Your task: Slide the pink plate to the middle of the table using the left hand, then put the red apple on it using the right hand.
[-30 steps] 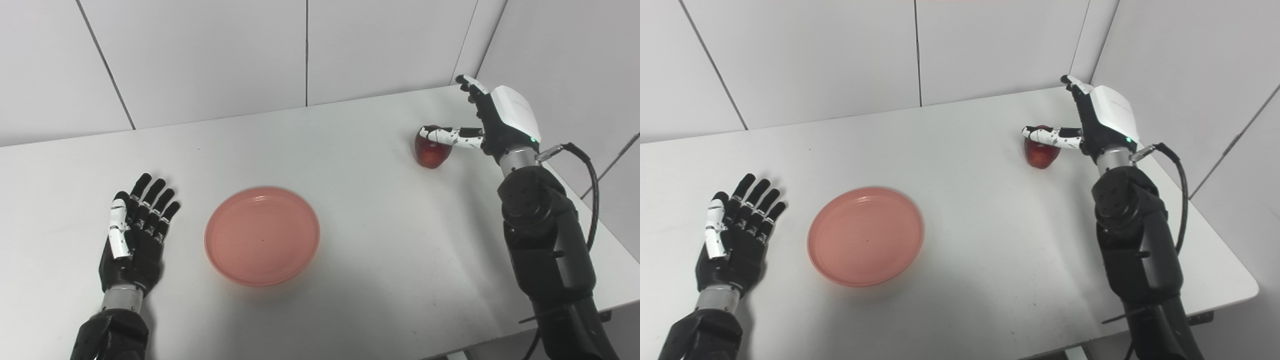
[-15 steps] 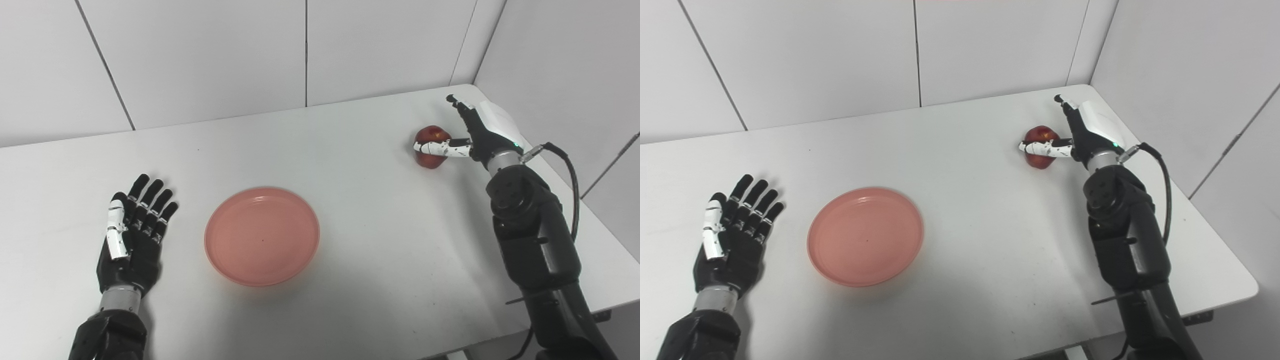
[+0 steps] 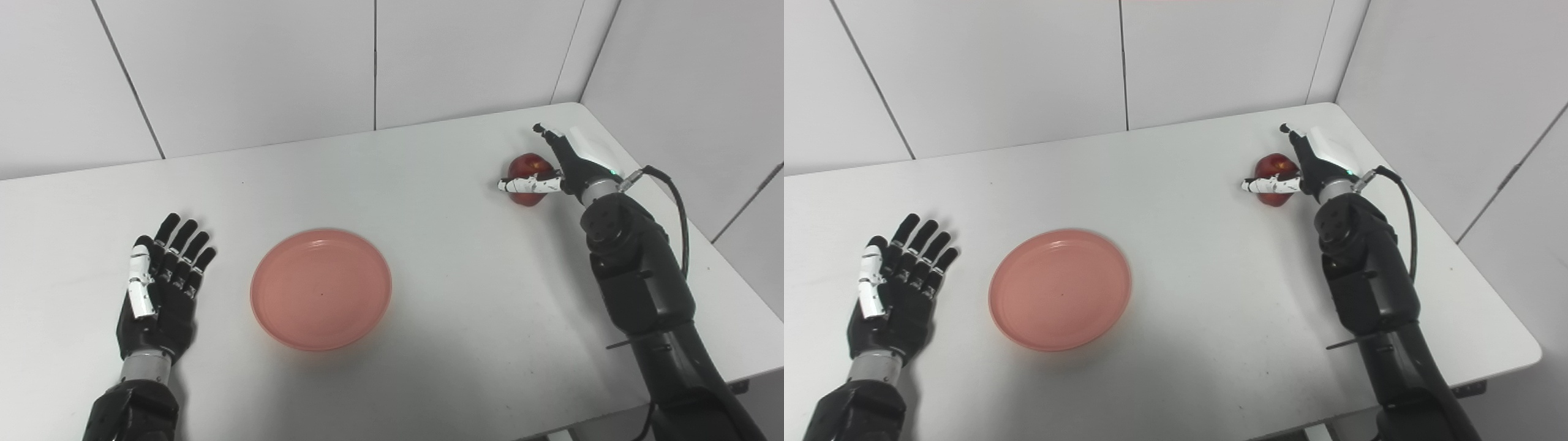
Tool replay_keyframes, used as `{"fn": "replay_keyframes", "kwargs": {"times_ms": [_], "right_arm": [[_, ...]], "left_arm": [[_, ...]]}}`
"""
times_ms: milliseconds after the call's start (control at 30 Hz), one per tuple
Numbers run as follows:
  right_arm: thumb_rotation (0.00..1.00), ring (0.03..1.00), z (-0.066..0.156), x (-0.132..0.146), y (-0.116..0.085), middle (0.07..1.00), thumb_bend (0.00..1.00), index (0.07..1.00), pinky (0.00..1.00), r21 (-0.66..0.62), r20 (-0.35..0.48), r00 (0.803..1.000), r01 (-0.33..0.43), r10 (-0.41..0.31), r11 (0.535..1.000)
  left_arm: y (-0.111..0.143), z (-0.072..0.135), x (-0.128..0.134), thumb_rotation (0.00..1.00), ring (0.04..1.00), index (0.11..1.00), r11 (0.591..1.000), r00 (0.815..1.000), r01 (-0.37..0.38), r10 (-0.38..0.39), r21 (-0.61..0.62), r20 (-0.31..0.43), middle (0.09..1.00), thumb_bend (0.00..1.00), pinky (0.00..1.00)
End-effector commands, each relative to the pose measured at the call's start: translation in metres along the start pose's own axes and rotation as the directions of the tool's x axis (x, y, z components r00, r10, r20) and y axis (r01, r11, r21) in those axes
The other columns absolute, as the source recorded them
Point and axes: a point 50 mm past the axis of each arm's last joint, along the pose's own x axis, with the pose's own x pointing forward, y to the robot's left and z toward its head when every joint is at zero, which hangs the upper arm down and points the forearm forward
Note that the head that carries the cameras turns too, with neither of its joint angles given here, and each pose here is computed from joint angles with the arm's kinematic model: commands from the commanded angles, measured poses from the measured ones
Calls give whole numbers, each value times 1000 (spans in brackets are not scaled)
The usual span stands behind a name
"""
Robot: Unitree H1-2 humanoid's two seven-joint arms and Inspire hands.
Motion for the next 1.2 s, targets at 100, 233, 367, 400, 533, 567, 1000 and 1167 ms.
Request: {"fn": "replay_keyframes", "kwargs": {"times_ms": [100, 233, 367, 400, 533, 567, 1000, 1167], "right_arm": [[433, 881, 14, 9, -22, 915, 1000, 901, 770, -4, 35, 996, 80, -80, 997], [419, 876, 12, 11, -23, 909, 1000, 899, 766, -24, 33, 996, 80, -80, 996], [413, 871, 8, 14, -25, 904, 1000, 901, 764, -38, 15, 997, 76, -75, 996], [410, 869, 8, 14, -25, 901, 1000, 900, 764, -38, 15, 997, 74, -74, 997], [408, 830, 5, 13, -26, 870, 1000, 875, 710, -38, 10, 998, 69, -69, 997], [407, 828, 4, 13, -26, 868, 1000, 873, 706, -32, 10, 998, 70, -70, 997], [299, 601, -1, 15, -25, 663, 840, 677, 505, -23, 49, 993, 112, -110, 993], [241, 545, -4, 18, -24, 592, 784, 577, 482, -6, 55, 991, 121, -121, 993]], "left_arm": [[-3, 5, 2, 1000, 897, 870, 1000, 1000, 4, -4, -1, 30, 892, 348, 905], [-2, 5, 1, 1000, 898, 870, 1000, 1000, 4, -4, -2, 26, 892, 352, 908], [-3, 6, 1, 1000, 900, 871, 1000, 1000, 7, -6, -5, 26, 895, 355, 912], [-3, 6, 1, 1000, 900, 871, 1000, 1000, 8, -8, -5, 27, 895, 355, 911], [-3, 6, 1, 1000, 896, 871, 1000, 1000, 7, -7, -1, 27, 893, 354, 909], [-4, 6, 1, 1000, 896, 871, 1000, 1000, 6, -6, 0, 27, 893, 354, 909], [-5, 6, 0, 1000, 891, 867, 1000, 1000, 7, -7, 0, 25, 889, 355, 898], [-5, 6, 0, 1000, 891, 865, 1000, 1000, 4, -4, 0, 26, 887, 353, 898]]}}
